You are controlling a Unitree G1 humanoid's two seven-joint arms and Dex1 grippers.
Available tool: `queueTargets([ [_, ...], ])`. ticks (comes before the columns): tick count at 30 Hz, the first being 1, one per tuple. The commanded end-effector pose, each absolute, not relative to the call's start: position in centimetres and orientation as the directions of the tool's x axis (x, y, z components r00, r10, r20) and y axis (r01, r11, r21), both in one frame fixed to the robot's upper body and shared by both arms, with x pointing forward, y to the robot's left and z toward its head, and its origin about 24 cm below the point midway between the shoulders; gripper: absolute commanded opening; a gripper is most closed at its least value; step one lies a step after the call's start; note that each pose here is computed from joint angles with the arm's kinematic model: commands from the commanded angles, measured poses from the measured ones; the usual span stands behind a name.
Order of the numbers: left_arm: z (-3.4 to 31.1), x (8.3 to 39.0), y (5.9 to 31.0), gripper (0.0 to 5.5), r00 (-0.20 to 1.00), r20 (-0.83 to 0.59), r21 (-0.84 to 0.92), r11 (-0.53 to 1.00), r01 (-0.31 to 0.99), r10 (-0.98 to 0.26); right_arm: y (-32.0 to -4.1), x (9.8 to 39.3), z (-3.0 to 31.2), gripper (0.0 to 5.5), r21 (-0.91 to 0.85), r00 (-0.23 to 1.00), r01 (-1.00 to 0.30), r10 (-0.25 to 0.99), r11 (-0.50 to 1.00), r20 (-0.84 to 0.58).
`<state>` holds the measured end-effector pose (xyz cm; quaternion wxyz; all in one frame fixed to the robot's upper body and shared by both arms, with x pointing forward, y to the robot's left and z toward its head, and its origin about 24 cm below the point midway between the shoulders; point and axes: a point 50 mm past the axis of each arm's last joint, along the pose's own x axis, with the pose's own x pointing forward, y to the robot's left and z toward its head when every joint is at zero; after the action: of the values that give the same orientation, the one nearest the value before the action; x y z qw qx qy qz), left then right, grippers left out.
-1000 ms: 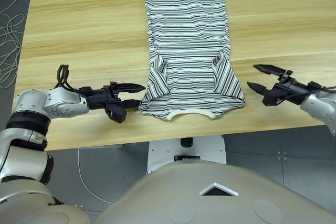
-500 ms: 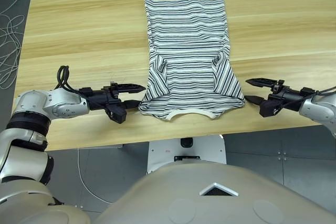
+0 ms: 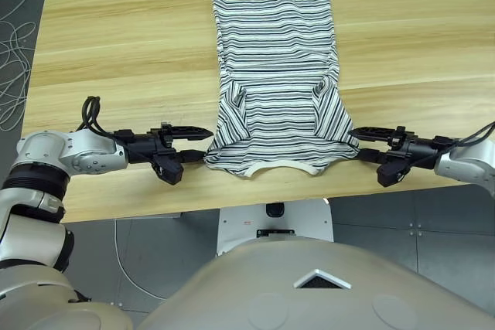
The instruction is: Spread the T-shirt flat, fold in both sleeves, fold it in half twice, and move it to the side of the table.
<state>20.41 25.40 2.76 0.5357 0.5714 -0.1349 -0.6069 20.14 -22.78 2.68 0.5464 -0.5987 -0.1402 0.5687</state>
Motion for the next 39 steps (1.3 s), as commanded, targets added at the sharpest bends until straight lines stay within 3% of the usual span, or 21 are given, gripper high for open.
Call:
queueTargets([
  [1, 1.0, 19.7, 25.3, 3.33, 0.195, -0.617, 0.719, -0.446, 0.533, -0.762, -22.7, 19.9, 1.2, 3.10, -0.768, 0.294, -0.487, 0.750, -0.416, -0.593],
  [9, 0.3, 19.3, 24.7, 3.33, 0.138, -0.634, 0.703, -0.493, 0.513, -0.761, -22.3, 19.8, 0.4, 3.10, -0.758, 0.268, -0.484, 0.750, -0.438, -0.605],
  [23, -1.6, 17.5, 23.5, 3.33, 0.023, -0.655, 0.650, -0.548, 0.526, -0.755, -22.0, 19.2, -0.3, 0.52, -0.756, 0.239, -0.482, 0.764, -0.442, -0.599],
  [26, -1.9, 17.4, 23.3, 2.85, 0.016, -0.666, 0.639, -0.559, 0.529, -0.746, -22.0, 19.2, -0.4, 0.11, -0.758, 0.240, -0.482, 0.766, -0.439, -0.596],
  [39, -2.9, 16.7, 23.9, 0.63, -0.045, -0.720, 0.552, -0.611, 0.568, -0.693, -21.9, 19.1, -0.4, 0.10, -0.763, 0.240, -0.482, 0.773, -0.431, -0.588],
])
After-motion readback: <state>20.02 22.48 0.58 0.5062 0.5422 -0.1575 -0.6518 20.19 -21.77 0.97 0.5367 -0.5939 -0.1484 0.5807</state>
